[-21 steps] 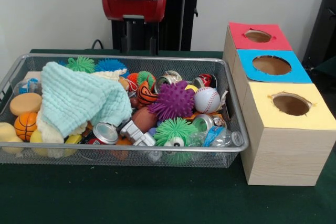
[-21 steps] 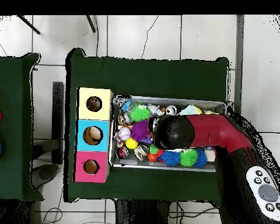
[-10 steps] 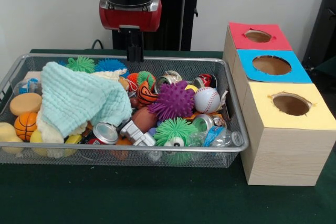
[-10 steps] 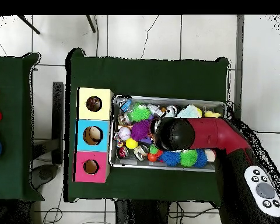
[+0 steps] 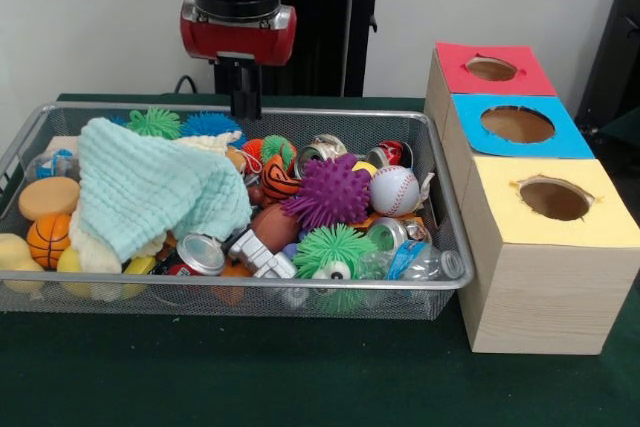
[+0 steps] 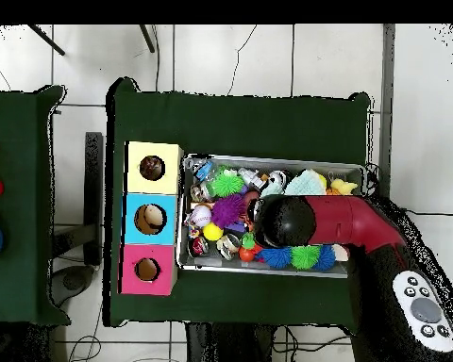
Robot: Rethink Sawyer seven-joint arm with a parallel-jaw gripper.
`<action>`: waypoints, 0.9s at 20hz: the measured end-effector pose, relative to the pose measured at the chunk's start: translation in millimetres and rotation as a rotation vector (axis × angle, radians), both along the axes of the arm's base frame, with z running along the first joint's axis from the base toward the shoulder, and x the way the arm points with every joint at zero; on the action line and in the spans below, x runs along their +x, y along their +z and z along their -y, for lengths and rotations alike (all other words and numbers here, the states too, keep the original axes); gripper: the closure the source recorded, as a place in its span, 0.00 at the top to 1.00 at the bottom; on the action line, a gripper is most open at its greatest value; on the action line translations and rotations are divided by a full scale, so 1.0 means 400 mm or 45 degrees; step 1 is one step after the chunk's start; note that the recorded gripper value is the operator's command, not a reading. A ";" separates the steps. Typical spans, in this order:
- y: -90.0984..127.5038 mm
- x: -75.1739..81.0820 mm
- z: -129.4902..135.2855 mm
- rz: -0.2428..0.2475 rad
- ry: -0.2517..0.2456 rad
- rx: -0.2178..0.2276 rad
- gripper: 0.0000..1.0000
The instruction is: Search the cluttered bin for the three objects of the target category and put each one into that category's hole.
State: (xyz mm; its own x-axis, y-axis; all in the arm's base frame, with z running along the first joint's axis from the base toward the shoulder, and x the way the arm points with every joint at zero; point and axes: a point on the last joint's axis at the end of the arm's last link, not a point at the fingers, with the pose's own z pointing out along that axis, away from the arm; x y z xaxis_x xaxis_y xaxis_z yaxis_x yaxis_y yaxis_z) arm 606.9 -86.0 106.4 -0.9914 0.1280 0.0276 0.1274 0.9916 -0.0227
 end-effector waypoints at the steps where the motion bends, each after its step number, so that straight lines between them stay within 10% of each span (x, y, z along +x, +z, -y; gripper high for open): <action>1: -0.009 -0.009 -0.005 -0.010 0.014 -0.018 0.00; 18: -0.320 -0.050 -0.114 -0.036 0.124 -0.024 0.00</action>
State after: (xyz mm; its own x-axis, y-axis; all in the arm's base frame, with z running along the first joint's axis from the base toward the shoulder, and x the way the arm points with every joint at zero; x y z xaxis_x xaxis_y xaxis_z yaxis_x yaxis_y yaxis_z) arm 587.0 -40.4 -21.5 -0.9980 0.0318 0.0540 0.0294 0.9986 -0.0437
